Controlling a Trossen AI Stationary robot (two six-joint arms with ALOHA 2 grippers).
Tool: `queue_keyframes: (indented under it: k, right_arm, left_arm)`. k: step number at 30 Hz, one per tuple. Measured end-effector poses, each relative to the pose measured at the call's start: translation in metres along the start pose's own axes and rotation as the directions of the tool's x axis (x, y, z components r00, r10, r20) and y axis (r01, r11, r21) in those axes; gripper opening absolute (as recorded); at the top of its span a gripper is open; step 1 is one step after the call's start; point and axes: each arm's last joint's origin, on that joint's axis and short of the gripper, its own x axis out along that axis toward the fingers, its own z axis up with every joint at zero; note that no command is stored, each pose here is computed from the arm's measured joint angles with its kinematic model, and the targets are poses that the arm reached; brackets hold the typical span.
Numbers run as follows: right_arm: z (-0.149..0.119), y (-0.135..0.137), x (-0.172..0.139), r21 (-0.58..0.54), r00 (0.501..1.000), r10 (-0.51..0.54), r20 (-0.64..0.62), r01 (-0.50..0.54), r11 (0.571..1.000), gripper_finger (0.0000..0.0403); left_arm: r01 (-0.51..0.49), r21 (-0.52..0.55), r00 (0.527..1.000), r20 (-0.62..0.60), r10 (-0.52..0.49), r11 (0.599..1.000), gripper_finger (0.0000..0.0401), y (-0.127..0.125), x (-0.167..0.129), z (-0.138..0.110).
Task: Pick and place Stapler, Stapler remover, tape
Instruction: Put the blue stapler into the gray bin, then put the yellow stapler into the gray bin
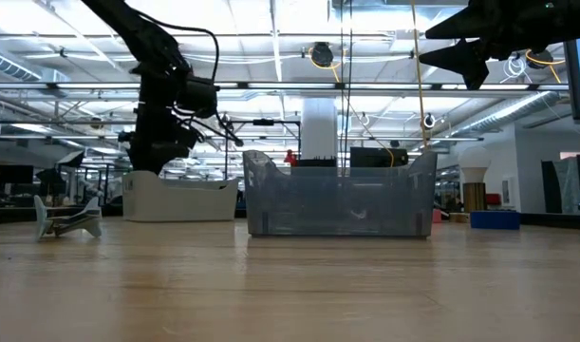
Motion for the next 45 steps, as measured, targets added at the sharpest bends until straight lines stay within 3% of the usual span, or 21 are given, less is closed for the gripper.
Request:
queue_keyframes:
  k: [11, 22, 30, 37, 41, 45]
  right_arm:
    - [0.000, 0.000, 0.000, -0.005, 1.000, 0.000, 0.000, 0.000, 1.000, 0.0212]
    - [0.000, 0.000, 0.000, -0.005, 1.000, 0.003, -0.001, -0.003, 1.000, 0.0212]
    - [0.000, 0.000, 0.000, -0.006, 1.000, 0.003, -0.001, -0.003, 1.000, 0.0212]
    - [0.000, 0.000, 0.000, -0.005, 1.000, 0.002, -0.001, -0.002, 1.000, 0.0212]
    - [0.000, 0.000, 0.000, -0.005, 1.000, 0.002, -0.001, -0.002, 1.000, 0.0212]
    - [0.000, 0.000, 0.000, -0.009, 1.000, 0.001, -0.001, -0.001, 1.000, 0.0212]
  left_arm:
    - [0.002, -0.028, 1.000, 0.007, -0.001, 1.000, 0.0080, -0.001, 0.000, 0.001]
    - [0.001, -0.046, 1.000, 0.008, -0.001, 0.999, 0.0147, -0.001, 0.000, 0.001]
    - [0.001, -0.044, 1.000, 0.010, -0.001, 0.999, 0.0174, -0.001, -0.001, 0.001]
    - [0.062, -0.015, 0.986, 0.158, -0.059, 0.998, 0.0165, -0.001, -0.038, 0.017]
    - [0.123, 0.184, 0.912, 0.366, -0.184, 0.975, 0.0162, -0.013, -0.074, 0.040]
    - [-0.004, 0.472, 0.740, 0.594, -0.314, 0.882, 0.0161, -0.038, -0.101, 0.058]
